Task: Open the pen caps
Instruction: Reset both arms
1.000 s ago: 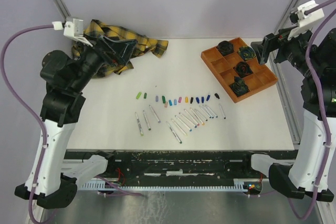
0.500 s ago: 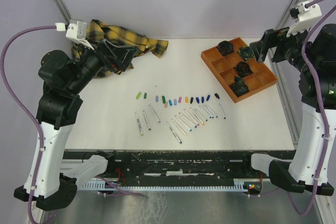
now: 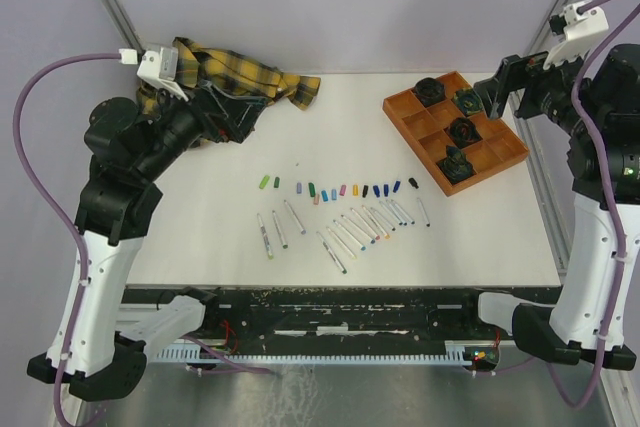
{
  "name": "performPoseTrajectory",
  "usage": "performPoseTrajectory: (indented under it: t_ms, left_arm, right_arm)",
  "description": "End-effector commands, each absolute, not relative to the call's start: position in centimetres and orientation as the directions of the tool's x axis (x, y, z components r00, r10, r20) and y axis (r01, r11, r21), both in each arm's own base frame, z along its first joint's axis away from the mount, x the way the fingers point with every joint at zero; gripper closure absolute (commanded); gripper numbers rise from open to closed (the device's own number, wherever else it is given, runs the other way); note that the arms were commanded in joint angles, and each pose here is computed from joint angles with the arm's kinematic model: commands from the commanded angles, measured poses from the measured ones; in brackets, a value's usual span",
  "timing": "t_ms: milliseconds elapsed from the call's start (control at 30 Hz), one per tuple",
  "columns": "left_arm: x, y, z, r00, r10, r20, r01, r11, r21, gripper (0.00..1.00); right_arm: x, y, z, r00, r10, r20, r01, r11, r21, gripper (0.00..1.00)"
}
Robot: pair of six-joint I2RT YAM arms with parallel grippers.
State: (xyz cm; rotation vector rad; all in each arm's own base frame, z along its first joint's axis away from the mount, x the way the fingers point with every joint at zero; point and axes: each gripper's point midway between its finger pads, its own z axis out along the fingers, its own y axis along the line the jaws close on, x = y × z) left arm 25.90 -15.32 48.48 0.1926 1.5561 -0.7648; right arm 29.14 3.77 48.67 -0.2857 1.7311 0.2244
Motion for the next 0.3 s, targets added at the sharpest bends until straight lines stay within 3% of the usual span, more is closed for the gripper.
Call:
performPoseTrajectory:
  t_ms: [0, 267]
  left_arm:
    - [25.31, -15.07, 49.68, -0.091, -0.289, -0.953, 0.576, 0.765, -0.287, 0.00]
    - [25.04, -15.46, 49.35, -0.086, -0.285, -0.955, 0.601, 0.749, -0.278, 0.01]
  right_arm:
    - [29.82, 3.76, 49.54, -0.131, -0.055, -0.990, -0.315, 0.949, -0.011, 0.01]
    - [30.04, 3.89, 49.00, -0.133, -0.065, -0.989, -0.328, 0.944, -0.018, 0.01]
